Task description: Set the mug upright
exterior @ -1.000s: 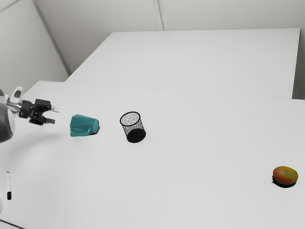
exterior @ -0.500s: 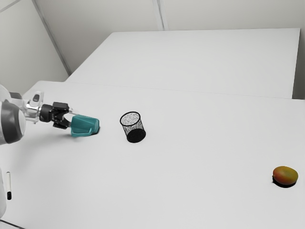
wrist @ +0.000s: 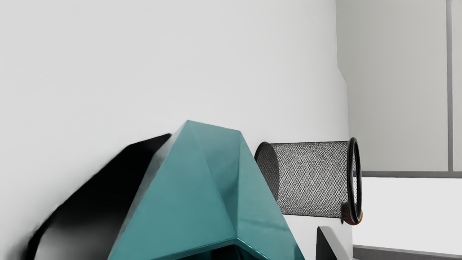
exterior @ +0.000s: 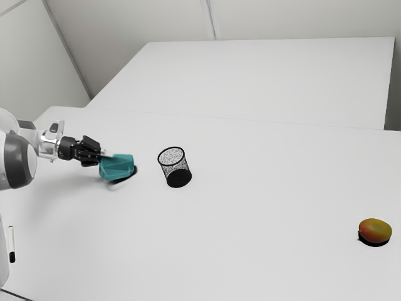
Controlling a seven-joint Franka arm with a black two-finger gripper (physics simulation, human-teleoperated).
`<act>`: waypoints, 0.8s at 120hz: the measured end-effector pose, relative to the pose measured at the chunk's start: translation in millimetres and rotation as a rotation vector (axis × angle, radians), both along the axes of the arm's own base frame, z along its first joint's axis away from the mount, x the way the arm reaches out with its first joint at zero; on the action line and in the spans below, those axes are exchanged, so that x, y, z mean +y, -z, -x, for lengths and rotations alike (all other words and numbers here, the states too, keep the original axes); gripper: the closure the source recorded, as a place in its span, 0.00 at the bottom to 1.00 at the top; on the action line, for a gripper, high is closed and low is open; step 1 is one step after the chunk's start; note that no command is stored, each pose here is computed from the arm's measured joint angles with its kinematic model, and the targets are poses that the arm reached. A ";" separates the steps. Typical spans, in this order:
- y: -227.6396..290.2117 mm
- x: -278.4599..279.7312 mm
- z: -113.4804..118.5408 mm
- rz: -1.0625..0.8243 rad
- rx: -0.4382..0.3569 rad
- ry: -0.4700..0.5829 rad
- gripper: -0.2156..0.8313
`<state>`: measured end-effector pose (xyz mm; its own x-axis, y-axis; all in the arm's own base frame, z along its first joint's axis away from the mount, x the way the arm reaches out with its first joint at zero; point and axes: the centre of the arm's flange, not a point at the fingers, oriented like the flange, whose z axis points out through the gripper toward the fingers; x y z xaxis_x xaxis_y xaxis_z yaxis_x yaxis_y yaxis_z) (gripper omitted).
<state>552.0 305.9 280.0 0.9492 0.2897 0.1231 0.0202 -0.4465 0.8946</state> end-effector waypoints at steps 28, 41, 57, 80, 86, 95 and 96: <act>-5.6 1.6 -0.6 -0.006 0.006 -0.006 0.92; -34.4 -1.6 -7.3 -0.049 -0.022 0.012 0.93; -124.2 -25.3 -27.5 -0.222 -0.106 0.105 0.94; -255.7 -164.4 -100.6 -0.691 -0.183 0.457 0.95; -260.4 -227.5 -113.8 -0.783 -0.175 0.566 0.95; -253.7 -308.7 -122.6 -0.891 -0.159 0.687 0.95; -252.7 -316.1 -123.1 -0.900 -0.158 0.696 0.95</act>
<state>675.2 -10.2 532.7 0.8247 -0.5449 0.1515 -0.5656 -0.7960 0.2157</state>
